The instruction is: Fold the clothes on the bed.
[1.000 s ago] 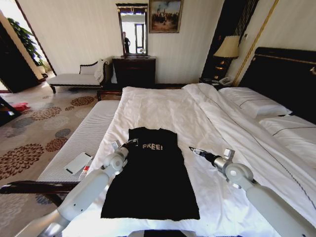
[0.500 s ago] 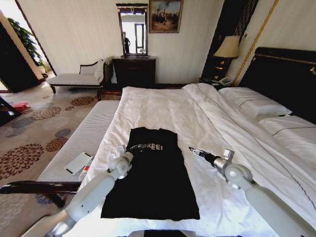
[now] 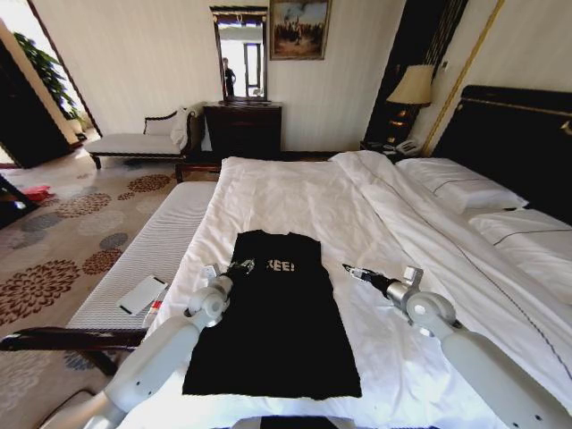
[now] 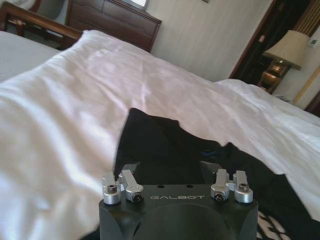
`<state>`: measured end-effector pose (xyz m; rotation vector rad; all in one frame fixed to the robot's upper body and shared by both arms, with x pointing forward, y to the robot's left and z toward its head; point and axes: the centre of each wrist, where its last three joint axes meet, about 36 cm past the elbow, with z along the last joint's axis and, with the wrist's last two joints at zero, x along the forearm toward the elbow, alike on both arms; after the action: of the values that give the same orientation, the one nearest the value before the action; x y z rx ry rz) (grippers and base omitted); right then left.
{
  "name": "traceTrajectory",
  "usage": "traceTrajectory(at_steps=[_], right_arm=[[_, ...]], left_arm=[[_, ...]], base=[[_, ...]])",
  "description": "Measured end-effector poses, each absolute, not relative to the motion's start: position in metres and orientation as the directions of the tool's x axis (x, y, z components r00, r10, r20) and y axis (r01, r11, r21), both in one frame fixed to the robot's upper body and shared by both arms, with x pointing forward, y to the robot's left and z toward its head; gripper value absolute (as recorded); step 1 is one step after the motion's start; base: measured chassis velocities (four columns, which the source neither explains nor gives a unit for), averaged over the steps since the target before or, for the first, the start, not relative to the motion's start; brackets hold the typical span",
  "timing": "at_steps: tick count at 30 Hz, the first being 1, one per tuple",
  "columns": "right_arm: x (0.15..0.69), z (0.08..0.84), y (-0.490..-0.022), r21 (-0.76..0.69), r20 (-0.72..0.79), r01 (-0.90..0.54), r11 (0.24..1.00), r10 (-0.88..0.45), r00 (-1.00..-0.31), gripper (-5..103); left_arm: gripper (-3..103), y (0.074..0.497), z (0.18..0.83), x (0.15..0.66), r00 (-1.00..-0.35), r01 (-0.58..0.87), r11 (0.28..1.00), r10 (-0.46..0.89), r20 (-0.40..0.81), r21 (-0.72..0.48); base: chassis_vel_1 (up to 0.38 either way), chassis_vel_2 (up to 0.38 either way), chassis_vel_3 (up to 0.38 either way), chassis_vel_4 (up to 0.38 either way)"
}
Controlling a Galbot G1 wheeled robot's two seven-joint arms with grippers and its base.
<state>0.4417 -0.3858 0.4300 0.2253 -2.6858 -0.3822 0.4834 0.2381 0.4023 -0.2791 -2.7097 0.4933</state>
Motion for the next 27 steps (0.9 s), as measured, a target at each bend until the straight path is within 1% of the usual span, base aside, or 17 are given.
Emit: traceTrajectory(at_steps=[1, 2, 3, 6, 9, 11, 17, 18, 21, 25, 27], right_arm=[[0.442, 0.428, -0.386, 0.285, 0.374, -0.103, 0.953, -0.21, -0.903, 100], [0.444, 0.422, -0.389, 0.254, 0.364, -0.116, 0.96, -0.206, -0.908, 100], [0.444, 0.422, -0.389, 0.254, 0.364, -0.116, 0.96, -0.206, -0.908, 100], [0.451, 0.415, -0.394, 0.262, 0.324, -0.159, 0.952, -0.243, -0.914, 100], [0.457, 0.411, -0.398, 0.285, 0.302, -0.194, 0.939, -0.28, -0.911, 100], [0.466, 0.411, -0.404, 0.303, 0.3, -0.231, 0.925, -0.322, -0.898, 100], [0.491, 0.413, -0.413, 0.34, 0.318, -0.265, 0.902, -0.375, -0.871, 100], [0.505, 0.417, -0.413, 0.352, 0.319, -0.273, 0.895, -0.388, -0.865, 100], [0.541, 0.43, -0.402, 0.395, 0.308, -0.295, 0.87, -0.428, -0.849, 100], [0.558, 0.429, -0.392, 0.425, 0.317, -0.303, 0.853, -0.454, -0.833, 100], [0.577, 0.421, -0.38, 0.458, 0.327, -0.309, 0.834, -0.481, -0.814, 100]], left_arm=[[72, 0.24, 0.402, 0.484, -0.913, 0.122, 0.922, 0.25, 0.323, -0.369], [82, 0.249, 0.401, 0.485, -0.917, 0.113, 0.931, 0.232, 0.324, -0.348], [82, 0.249, 0.401, 0.485, -0.917, 0.113, 0.931, 0.232, 0.324, -0.348], [97, 0.265, 0.398, 0.491, -0.926, 0.127, 0.945, 0.222, 0.307, -0.301], [99, 0.272, 0.394, 0.499, -0.93, 0.135, 0.949, 0.22, 0.294, -0.284], [100, 0.274, 0.392, 0.51, -0.934, 0.124, 0.944, 0.215, 0.285, -0.307], [100, 0.272, 0.403, 0.536, -0.938, 0.11, 0.926, 0.218, 0.271, -0.362], [100, 0.271, 0.404, 0.547, -0.937, 0.106, 0.921, 0.218, 0.273, -0.374], [100, 0.27, 0.406, 0.573, -0.935, 0.09, 0.912, 0.215, 0.281, -0.4], [100, 0.27, 0.404, 0.587, -0.932, 0.076, 0.907, 0.212, 0.295, -0.413], [100, 0.27, 0.397, 0.599, -0.925, 0.071, 0.906, 0.216, 0.312, -0.417]], base=[[0.0, 0.0, 0.0, 0.0], [0.0, 0.0, 0.0, 0.0], [0.0, 0.0, 0.0, 0.0], [0.0, 0.0, 0.0, 0.0], [0.0, 0.0, 0.0, 0.0], [0.0, 0.0, 0.0, 0.0], [0.0, 0.0, 0.0, 0.0], [0.0, 0.0, 0.0, 0.0], [0.0, 0.0, 0.0, 0.0], [0.0, 0.0, 0.0, 0.0], [0.0, 0.0, 0.0, 0.0]])
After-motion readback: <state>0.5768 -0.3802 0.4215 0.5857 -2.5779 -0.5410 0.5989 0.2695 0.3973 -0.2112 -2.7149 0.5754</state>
